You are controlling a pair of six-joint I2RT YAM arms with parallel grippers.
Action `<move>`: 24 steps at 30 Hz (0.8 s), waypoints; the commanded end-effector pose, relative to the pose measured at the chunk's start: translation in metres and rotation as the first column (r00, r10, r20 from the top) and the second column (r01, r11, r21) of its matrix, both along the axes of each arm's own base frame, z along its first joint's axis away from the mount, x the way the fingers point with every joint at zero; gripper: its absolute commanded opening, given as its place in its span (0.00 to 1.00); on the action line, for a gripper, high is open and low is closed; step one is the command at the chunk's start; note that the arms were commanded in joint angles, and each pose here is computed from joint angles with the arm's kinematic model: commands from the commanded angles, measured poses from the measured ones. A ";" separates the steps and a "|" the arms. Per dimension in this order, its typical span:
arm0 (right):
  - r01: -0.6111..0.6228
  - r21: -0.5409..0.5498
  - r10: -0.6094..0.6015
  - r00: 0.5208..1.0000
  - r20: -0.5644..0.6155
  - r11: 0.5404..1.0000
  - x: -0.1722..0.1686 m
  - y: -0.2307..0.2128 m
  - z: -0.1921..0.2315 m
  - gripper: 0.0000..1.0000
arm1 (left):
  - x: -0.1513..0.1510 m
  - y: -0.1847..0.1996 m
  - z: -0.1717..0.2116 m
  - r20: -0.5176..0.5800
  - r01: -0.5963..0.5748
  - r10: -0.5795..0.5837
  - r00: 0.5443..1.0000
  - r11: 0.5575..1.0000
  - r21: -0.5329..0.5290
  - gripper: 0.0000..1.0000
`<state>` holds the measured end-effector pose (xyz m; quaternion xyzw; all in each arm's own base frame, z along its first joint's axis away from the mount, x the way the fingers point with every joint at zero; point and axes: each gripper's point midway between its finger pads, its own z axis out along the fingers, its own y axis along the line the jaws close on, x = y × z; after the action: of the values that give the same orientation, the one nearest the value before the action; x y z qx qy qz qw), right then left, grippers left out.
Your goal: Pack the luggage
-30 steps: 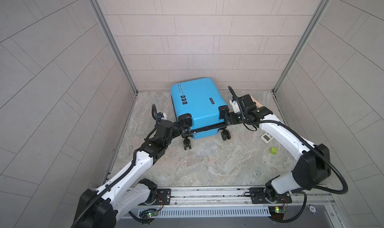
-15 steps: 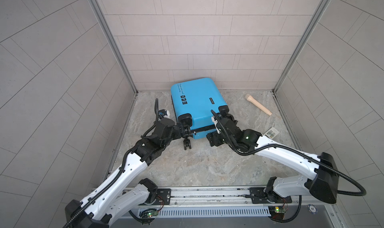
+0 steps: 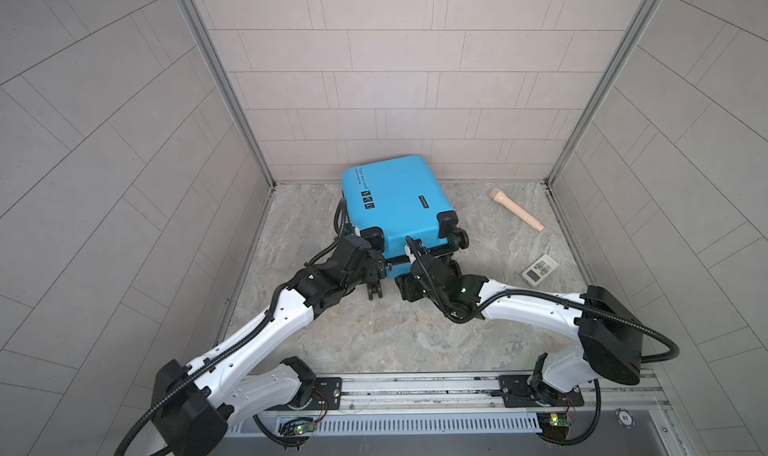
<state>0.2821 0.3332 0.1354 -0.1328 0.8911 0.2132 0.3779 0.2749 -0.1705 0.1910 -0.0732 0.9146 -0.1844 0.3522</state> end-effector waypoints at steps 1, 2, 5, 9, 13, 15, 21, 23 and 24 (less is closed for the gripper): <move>0.039 0.086 -0.044 0.997 0.061 0.996 0.014 0.014 0.013 0.64 | 0.003 -0.003 0.005 0.013 -0.012 0.013 1.000 1.000 -0.028 0.86; 0.040 0.099 -0.047 0.997 0.069 0.994 0.016 0.016 0.012 0.64 | 0.003 -0.003 0.007 0.018 -0.015 0.016 1.000 0.999 -0.033 0.87; 0.054 0.125 -0.065 0.994 0.087 0.991 0.022 0.021 0.011 0.62 | 0.004 -0.001 0.018 0.049 -0.022 0.025 0.999 0.999 -0.045 0.87; 0.064 0.147 -0.079 0.992 0.097 0.987 0.028 0.027 0.011 0.56 | 0.006 0.005 0.024 0.096 -0.041 0.045 0.994 0.998 -0.044 0.87; 0.068 0.139 -0.081 0.993 0.087 0.988 0.033 0.034 0.007 0.48 | 0.007 0.004 0.017 0.081 -0.031 0.032 0.996 0.999 -0.019 0.88; 0.074 0.145 -0.086 0.993 0.082 0.987 0.035 0.037 0.006 0.46 | 0.008 0.001 0.014 0.074 -0.025 0.026 0.997 0.999 -0.024 0.88; 0.072 0.157 -0.085 0.994 0.074 0.985 0.040 0.045 0.002 0.40 | 0.014 -0.008 0.014 0.074 -0.007 0.010 0.997 0.999 -0.047 0.88; 0.070 0.164 -0.082 0.994 0.068 0.984 0.041 0.048 0.001 0.38 | 0.016 -0.010 0.014 0.074 -0.005 0.009 0.997 0.999 -0.051 0.88; 0.070 0.172 -0.083 0.994 0.070 0.983 0.042 0.049 0.002 0.37 | 0.016 -0.011 0.013 0.072 -0.003 0.007 0.997 0.999 -0.051 0.88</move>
<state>0.3126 0.3755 0.1278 -0.0918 0.8684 0.2518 0.4172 0.2866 -0.1783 0.2001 -0.0759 0.9015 -0.2016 0.3753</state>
